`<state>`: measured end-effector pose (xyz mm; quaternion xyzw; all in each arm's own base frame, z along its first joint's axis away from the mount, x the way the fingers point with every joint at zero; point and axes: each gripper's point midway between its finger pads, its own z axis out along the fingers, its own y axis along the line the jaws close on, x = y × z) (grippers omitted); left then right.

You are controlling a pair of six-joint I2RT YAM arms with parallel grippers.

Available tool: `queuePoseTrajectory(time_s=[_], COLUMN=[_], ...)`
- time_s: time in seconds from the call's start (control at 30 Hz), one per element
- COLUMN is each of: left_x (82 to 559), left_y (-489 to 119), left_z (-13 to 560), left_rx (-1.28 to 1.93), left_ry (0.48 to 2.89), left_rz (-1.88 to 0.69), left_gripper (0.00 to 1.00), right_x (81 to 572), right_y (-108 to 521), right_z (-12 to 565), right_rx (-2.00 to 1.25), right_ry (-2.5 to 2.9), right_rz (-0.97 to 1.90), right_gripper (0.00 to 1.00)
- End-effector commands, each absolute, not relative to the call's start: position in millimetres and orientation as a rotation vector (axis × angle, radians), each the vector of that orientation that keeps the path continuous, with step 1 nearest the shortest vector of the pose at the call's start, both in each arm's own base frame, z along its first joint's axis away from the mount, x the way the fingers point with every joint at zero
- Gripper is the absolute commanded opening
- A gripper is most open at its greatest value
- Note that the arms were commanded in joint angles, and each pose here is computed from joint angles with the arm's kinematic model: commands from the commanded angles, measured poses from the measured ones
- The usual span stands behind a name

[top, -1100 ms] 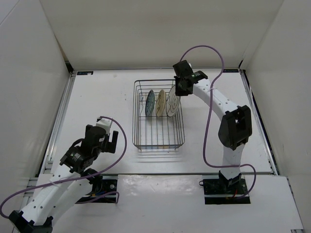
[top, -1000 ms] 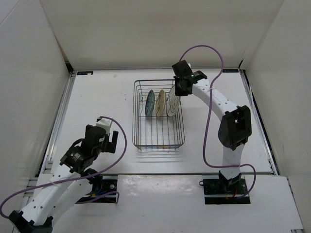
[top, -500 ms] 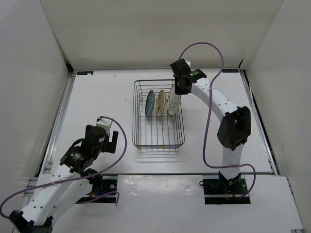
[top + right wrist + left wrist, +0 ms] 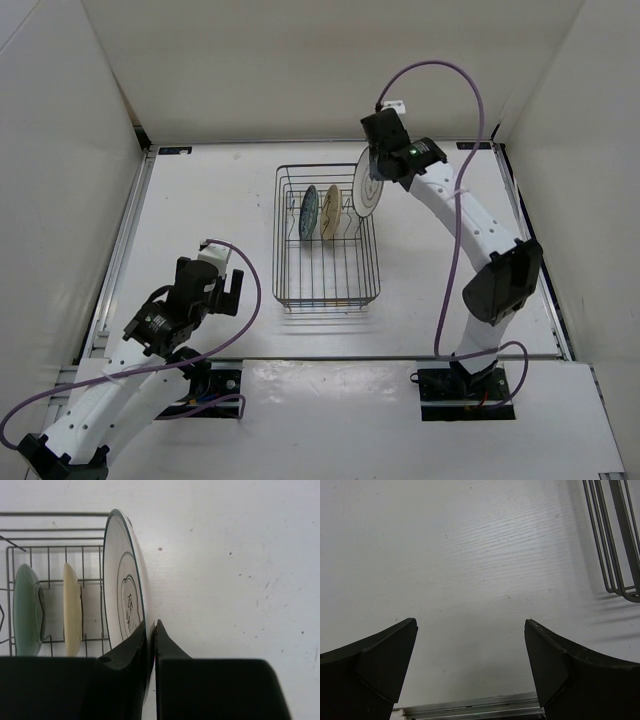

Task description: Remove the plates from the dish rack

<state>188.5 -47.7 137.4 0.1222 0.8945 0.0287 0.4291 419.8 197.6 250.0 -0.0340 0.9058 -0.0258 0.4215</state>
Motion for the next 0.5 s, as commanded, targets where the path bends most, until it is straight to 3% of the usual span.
queuePoseTrajectory(time_s=[0.0, 0.13, 0.27, 0.47], left_x=[190.3, 189.5, 189.1, 186.5], left_y=[-50.3, -49.9, -48.1, -53.5], left_z=[140.6, 139.7, 140.7, 141.6], left_rx=[0.299, 0.3, 0.295, 0.329], left_ry=[2.225, 2.232, 2.231, 2.231], left_rz=[0.055, 0.058, 0.065, 0.029], left_gripper=[0.99, 0.99, 0.99, 0.99], right_x=[422.3, 411.4, 391.2, 363.4], right_y=[187.4, 154.2, 113.7, 61.1], right_z=[322.2, 336.7, 313.0, 222.2], right_rx=[-0.034, 0.04, 0.197, 0.46], right_ry=[2.068, 2.004, 1.985, 2.081], right_rz=[-0.055, -0.137, -0.131, 0.101], right_gripper=[0.03, 0.0, 0.0, 0.0])
